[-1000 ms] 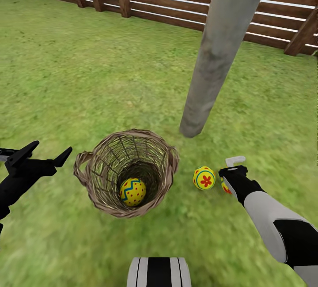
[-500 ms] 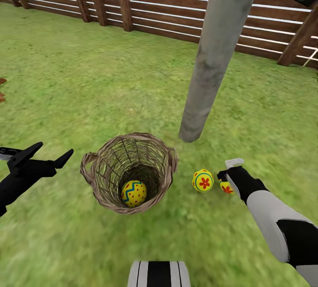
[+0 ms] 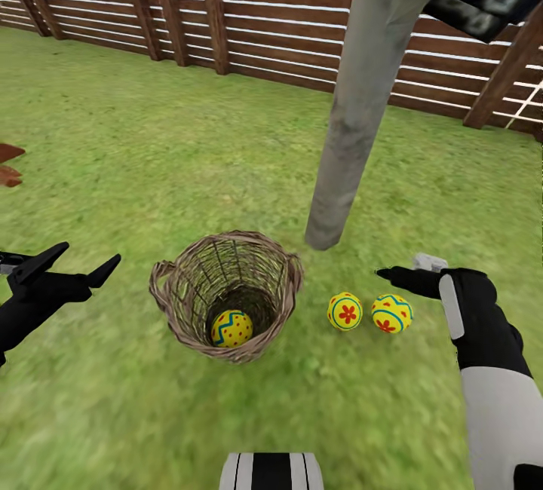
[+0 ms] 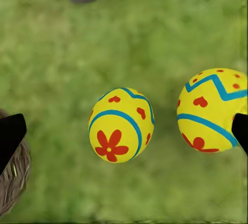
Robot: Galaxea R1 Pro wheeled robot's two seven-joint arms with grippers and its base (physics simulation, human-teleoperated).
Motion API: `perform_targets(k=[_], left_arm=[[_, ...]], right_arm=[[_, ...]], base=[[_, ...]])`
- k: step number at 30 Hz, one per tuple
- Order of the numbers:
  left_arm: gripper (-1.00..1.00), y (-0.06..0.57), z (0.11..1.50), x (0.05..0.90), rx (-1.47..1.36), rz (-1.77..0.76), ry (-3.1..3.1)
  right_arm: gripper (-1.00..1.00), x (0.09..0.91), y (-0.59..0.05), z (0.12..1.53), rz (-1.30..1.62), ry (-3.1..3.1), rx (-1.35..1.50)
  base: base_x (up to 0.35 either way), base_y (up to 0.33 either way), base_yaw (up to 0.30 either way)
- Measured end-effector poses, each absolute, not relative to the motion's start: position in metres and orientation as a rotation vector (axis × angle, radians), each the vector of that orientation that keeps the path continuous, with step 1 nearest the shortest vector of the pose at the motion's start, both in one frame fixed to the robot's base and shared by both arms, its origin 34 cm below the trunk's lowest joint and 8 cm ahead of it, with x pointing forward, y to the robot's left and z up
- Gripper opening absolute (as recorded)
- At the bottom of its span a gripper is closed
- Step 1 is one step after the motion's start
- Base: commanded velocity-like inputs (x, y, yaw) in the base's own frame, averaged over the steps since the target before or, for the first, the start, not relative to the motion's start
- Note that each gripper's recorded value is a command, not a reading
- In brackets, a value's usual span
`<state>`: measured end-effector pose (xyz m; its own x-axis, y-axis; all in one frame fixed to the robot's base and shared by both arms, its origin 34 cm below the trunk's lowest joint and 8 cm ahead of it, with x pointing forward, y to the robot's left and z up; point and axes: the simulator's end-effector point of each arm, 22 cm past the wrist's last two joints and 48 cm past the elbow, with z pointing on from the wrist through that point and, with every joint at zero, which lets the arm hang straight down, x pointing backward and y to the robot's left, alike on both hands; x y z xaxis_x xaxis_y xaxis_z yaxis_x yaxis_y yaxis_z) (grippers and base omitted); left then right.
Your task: Take the three Easter eggs out of the wicker basket on the lawn in the garden, then place them on the lawn next to a single tree (choose any tree) so that all three eggs are next to the same tree and none are left in the basket.
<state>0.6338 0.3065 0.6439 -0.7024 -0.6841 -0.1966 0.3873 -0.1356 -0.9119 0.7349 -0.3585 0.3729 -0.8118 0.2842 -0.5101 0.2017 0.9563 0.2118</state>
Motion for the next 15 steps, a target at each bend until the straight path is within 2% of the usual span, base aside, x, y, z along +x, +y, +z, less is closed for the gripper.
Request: perform_targets(k=[7,12,13,15], left_arm=[[1.0,0.309,0.66,0.63,-0.317,-1.897,1.408],[1.0,0.309,0.67,0.627,-0.299,-1.896,1.397],[1.0,0.309,0.669,0.627,-0.303,-1.897,1.397],[1.0,0.309,0.668,0.627,-0.305,-1.899,1.396]], right_arm=[[1.0,0.718,-0.372,0.377,0.18,2.546,0.38],[1.0,0.718,-0.361,0.385,0.208,2.544,0.331],[1.0,0.724,-0.298,0.402,0.54,2.49,0.206],[1.0,0.723,-0.291,0.403,0.577,2.485,0.182]], base=[[0.0,0.0,0.0],[0.0,0.0,0.198],[0.0,0.0,0.257],[0.0,0.0,0.259]])
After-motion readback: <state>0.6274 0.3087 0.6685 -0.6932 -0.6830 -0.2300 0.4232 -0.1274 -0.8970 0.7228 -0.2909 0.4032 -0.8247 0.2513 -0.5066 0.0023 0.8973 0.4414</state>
